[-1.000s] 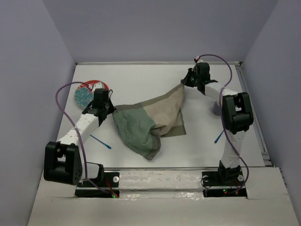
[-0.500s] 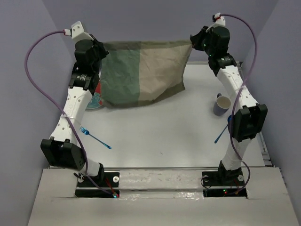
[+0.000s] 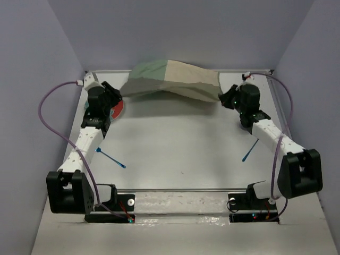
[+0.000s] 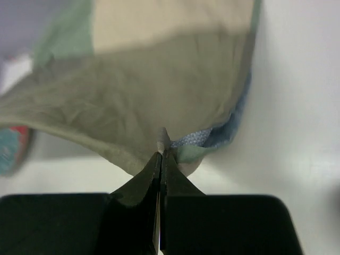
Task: Set the dinner table for one person
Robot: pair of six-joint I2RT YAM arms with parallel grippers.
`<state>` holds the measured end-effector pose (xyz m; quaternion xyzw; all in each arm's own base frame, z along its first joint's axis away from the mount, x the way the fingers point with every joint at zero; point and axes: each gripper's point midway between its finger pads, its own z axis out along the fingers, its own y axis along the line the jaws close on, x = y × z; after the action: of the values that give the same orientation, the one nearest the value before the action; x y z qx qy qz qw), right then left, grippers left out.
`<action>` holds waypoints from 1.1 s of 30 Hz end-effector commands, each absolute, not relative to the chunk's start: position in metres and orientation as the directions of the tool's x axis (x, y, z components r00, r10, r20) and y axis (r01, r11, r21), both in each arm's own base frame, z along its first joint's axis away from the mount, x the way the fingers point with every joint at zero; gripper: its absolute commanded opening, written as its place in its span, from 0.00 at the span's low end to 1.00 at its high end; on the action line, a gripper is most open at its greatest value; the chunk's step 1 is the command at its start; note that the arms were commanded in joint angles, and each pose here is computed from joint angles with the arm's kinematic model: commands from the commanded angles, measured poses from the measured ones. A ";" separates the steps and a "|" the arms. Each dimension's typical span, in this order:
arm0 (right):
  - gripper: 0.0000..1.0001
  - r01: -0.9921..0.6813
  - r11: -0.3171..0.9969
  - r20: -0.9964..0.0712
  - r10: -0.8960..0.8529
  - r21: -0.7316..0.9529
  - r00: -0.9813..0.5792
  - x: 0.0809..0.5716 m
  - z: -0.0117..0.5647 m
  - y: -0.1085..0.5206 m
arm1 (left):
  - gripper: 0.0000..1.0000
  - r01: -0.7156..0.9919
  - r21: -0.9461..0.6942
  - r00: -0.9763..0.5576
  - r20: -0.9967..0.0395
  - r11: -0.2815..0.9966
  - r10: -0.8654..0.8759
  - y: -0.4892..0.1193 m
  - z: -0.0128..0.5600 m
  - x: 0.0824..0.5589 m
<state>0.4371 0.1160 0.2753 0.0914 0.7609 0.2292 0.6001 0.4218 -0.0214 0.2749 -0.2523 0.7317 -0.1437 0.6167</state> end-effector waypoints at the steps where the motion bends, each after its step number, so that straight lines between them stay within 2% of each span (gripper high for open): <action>1: 0.00 -0.016 0.839 -0.733 0.466 0.544 -0.496 0.405 0.155 0.126 | 0.66 -0.172 -0.614 -0.201 -0.744 0.771 -0.637 -0.040 0.213 0.393; 2: 0.00 0.003 0.842 -0.722 0.465 0.540 -0.512 0.400 0.144 0.124 | 0.66 -0.160 -0.630 -0.181 -0.738 0.760 -0.650 -0.041 0.222 0.390; 10: 0.00 0.074 0.881 -0.684 0.412 0.466 -0.601 0.363 0.101 0.109 | 0.64 -0.231 -0.621 -0.240 -0.709 0.749 -0.663 -0.038 0.167 0.331; 12: 0.04 0.099 0.890 -0.661 0.400 0.444 -0.634 0.355 0.086 0.106 | 0.61 -0.252 -0.602 -0.258 -0.713 0.757 -0.652 -0.037 0.157 0.325; 15: 0.29 0.155 0.896 -0.644 0.411 0.416 -0.645 0.348 0.073 0.097 | 0.60 -0.313 -0.568 -0.307 -0.698 0.761 -0.647 -0.040 0.126 0.315; 16: 0.42 0.148 0.894 -0.649 0.412 0.422 -0.640 0.349 0.077 0.098 | 0.60 -0.324 -0.562 -0.327 -0.688 0.761 -0.648 -0.045 0.117 0.315; 18: 0.57 0.125 0.897 -0.662 0.402 0.424 -0.633 0.345 0.093 0.099 | 0.59 -0.337 -0.550 -0.333 -0.689 0.764 -0.643 -0.050 0.111 0.321; 20: 0.63 0.111 0.901 -0.686 0.395 0.420 -0.611 0.342 0.109 0.096 | 0.59 -0.347 -0.533 -0.331 -0.701 0.772 -0.632 -0.050 0.112 0.328; 24: 0.63 0.071 0.900 -0.732 0.393 0.430 -0.556 0.338 0.138 0.094 | 0.59 -0.362 -0.513 -0.318 -0.717 0.778 -0.620 -0.050 0.118 0.346; 30: 0.51 0.077 0.893 -0.702 0.399 0.443 -0.590 0.324 0.121 0.098 | 0.59 -0.412 -0.467 -0.330 -0.724 0.783 -0.605 -0.048 0.105 0.373; 33: 0.44 0.056 0.888 -0.747 0.416 0.456 -0.518 0.321 0.140 0.094 | 0.60 -0.416 -0.456 -0.315 -0.739 0.787 -0.595 -0.047 0.110 0.387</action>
<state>0.3260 0.0952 0.1222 0.1425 0.8704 0.1850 0.4335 0.3571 -0.0522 0.0800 -0.3076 0.8339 -0.1002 0.4471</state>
